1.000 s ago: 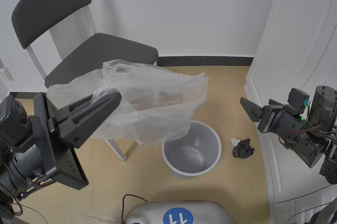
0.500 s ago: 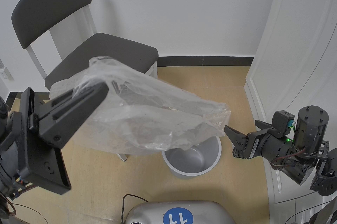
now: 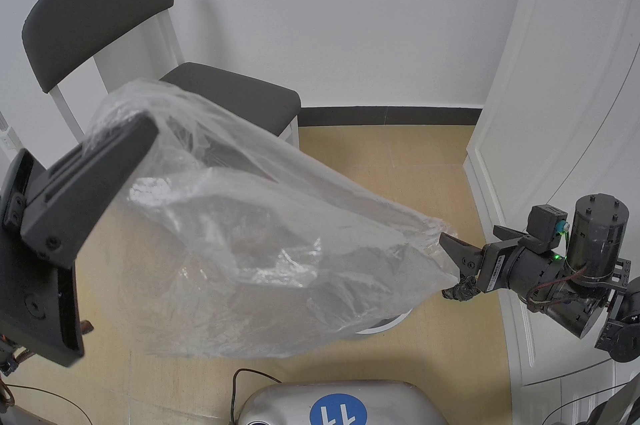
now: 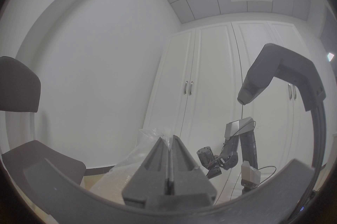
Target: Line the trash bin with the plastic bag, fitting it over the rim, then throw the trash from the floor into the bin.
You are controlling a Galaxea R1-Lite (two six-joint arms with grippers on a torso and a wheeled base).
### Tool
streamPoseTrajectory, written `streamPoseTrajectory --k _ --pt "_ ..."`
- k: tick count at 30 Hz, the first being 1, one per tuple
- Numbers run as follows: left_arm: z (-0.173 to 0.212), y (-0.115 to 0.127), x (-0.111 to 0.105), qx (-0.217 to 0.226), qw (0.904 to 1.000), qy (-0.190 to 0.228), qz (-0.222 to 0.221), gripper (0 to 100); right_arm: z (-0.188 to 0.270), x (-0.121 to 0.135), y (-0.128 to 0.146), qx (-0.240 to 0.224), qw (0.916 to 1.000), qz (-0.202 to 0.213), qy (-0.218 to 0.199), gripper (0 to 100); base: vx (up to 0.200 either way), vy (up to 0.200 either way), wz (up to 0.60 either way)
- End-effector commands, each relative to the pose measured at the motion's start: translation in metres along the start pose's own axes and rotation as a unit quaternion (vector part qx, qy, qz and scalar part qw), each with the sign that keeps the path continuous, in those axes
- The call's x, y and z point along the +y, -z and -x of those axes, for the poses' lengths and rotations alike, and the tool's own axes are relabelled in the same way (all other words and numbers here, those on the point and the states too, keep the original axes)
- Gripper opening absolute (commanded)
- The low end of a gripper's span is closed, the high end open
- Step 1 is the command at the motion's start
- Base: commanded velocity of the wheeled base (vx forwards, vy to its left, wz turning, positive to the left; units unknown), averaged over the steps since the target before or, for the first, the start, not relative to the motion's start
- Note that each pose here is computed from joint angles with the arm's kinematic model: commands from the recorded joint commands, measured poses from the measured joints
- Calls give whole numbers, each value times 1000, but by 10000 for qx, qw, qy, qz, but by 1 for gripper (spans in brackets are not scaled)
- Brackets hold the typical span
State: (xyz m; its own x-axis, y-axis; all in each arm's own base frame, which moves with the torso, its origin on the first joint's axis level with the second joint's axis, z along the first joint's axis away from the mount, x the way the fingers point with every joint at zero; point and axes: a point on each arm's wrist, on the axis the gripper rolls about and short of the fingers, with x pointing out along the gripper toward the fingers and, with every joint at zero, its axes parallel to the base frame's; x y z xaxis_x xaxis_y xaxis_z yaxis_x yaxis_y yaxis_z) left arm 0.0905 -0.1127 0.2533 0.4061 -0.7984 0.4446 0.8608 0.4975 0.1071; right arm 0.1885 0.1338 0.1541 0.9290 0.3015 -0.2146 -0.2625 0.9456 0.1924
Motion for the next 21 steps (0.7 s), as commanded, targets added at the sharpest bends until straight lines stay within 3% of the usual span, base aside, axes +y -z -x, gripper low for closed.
streamPoseTrajectory --k 1,4,5,9,10,12,16,21 --pt "2 -9 -3 -197 9998 75 60 0 -1 -6 -4 -21 9999 -101 -99 100 0 0 0" --pt "3 -12 -4 -252 9996 95 91 0 -1 -6 -4 16 9997 -190 -169 100 0 0 0" --pt "4 -20 -7 -421 9986 212 228 0 0 -4 -4 132 9978 -501 -414 100 0 0 0" --pt "3 -23 -9 -494 9979 275 309 0 1 -4 -5 271 9960 -628 -569 100 0 0 0" --pt "1 -26 -8 -545 9974 285 379 0 8 -3 -9 573 9902 -919 -885 100 0 0 0" --pt "1 -27 -8 -559 9972 288 415 0 14 -2 -13 728 9858 -1049 -1091 100 0 0 0" --pt "0 -29 -8 -604 9969 281 414 0 28 -3 -16 1064 9776 -1094 -1452 100 0 0 0" --pt "0 -30 -9 -621 9968 294 419 0 26 -1 -13 1206 9755 -1063 -1505 100 0 0 0"
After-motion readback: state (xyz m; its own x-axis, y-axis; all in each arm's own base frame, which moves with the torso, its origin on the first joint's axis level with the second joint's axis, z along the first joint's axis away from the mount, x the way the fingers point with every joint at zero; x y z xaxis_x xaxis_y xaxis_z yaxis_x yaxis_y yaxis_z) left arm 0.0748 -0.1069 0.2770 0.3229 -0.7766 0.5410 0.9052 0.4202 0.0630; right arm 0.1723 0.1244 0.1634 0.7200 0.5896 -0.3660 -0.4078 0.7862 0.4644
